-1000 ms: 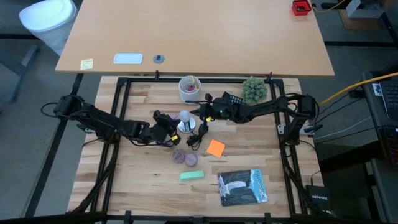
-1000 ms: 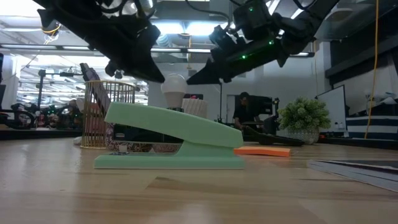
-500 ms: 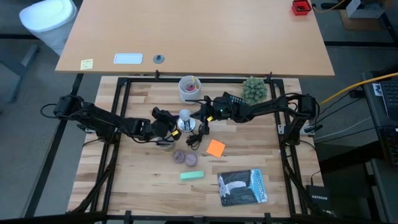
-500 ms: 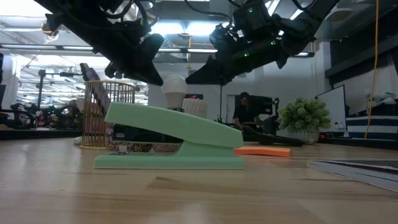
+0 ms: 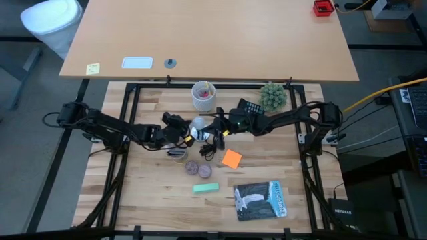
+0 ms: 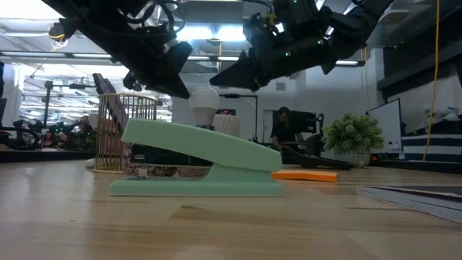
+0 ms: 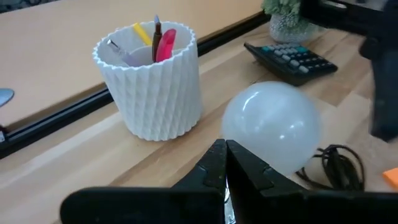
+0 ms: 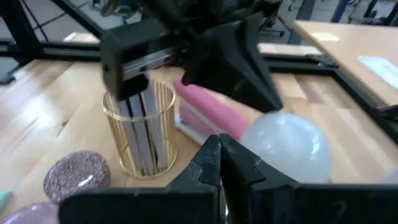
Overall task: Screw lightbulb
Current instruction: Insert the white lightbulb into the silver lamp
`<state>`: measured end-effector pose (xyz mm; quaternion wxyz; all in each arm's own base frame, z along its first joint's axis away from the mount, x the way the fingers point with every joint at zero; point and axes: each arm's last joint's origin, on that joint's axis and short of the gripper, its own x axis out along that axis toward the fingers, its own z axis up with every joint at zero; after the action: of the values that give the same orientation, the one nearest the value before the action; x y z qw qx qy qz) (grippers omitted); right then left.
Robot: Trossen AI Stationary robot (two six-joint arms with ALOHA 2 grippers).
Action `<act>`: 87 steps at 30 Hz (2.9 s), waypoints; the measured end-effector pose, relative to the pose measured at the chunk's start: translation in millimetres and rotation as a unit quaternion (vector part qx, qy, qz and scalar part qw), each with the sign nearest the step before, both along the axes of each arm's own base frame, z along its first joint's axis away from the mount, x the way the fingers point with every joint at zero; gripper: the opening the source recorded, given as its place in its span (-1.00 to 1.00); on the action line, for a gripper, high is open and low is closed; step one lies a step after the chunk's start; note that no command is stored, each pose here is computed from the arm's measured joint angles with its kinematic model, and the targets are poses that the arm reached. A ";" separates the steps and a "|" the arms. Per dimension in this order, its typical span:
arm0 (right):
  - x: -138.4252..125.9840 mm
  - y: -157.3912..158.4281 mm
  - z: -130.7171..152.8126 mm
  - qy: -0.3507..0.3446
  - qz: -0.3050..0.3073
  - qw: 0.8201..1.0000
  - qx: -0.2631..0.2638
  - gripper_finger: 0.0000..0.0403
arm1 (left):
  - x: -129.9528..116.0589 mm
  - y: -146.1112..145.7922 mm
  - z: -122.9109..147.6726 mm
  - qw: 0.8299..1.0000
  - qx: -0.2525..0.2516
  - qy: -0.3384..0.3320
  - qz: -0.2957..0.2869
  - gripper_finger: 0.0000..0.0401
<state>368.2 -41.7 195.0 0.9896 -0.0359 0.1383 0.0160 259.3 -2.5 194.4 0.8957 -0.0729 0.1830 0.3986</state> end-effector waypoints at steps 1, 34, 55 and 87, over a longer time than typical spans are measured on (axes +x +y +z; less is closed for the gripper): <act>-0.6 -0.3 2.7 -0.005 0.000 1.000 -0.001 -0.97 | -1.0 -0.6 2.3 1.000 0.000 -0.004 -0.001 -0.99; -0.1 -25.2 -15.9 0.029 -0.103 0.994 -0.030 -0.97 | 8.1 -19.1 -8.9 0.999 -0.025 -0.019 -0.041 -0.99; 1.8 -4.9 -19.4 0.041 0.001 0.999 0.014 -0.97 | 4.6 -12.3 -11.5 1.000 -0.004 -0.005 0.006 -0.99; -8.7 -13.8 18.4 -0.003 -0.128 0.986 -0.103 -0.97 | -8.8 -31.3 17.2 0.997 -0.016 -0.067 -0.030 -0.99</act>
<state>359.5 -55.5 213.4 0.9749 -0.1197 0.1400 -0.1254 250.6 -33.8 211.6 0.9163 -0.1080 0.1314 0.3625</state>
